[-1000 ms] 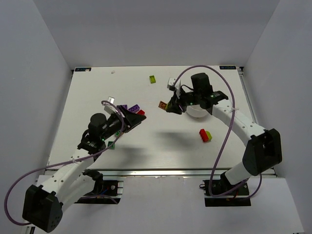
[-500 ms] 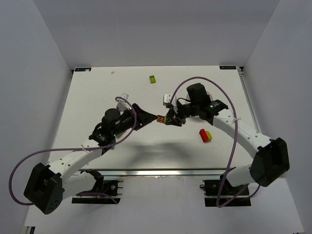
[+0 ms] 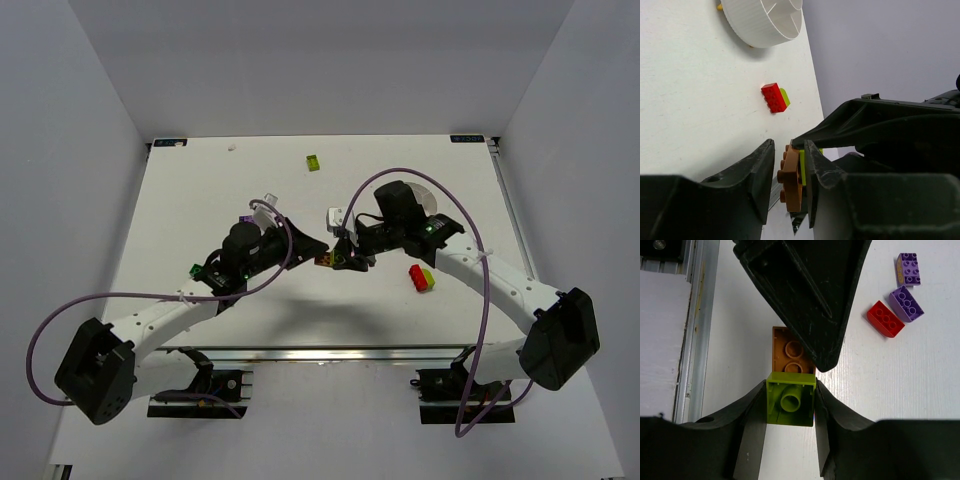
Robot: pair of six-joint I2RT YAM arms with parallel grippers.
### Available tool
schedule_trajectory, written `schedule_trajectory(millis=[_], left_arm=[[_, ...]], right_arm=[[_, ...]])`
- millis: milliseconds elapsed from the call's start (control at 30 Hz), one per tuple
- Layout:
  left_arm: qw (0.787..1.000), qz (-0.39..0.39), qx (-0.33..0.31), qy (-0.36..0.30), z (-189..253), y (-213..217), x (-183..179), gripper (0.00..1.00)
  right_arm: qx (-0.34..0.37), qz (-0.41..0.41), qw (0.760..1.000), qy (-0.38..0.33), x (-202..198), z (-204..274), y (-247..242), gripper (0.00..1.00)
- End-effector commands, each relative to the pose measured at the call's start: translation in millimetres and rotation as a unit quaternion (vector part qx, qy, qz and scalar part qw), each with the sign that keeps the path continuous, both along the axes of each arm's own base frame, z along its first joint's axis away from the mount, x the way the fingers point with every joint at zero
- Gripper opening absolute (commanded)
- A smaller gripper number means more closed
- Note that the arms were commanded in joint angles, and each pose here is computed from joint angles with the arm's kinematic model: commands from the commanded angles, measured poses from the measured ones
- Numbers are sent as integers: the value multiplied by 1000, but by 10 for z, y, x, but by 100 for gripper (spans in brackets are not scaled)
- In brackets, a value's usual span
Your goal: Sort the legos into containers by color
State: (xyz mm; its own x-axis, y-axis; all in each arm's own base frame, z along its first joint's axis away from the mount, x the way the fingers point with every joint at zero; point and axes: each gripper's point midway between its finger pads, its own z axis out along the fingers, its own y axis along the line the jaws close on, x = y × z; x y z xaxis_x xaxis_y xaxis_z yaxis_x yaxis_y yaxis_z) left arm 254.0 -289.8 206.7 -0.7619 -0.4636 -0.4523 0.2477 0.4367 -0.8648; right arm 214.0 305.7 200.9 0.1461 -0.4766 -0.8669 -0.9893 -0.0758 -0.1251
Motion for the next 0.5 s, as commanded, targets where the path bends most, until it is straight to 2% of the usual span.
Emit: schedule_trajectory(millis=[0,100,267,467], left_arm=[[1000,-11,-15,-26,174,-72,-9,40],[999,-19,-17,-27,189,-88,-39,41],[999,-24,-13,-33,224,-70,-77,51],[999,-18,-12,-30,179,-28,-105,50]], right_arm=[[21,-1,1000,-16,1,162,32,0],[20,-4,1000,-16,19,157,36,0],[21,-7,1000,-15,29,145,40,0],[23,-16,1000,-13,57,162,51,0]])
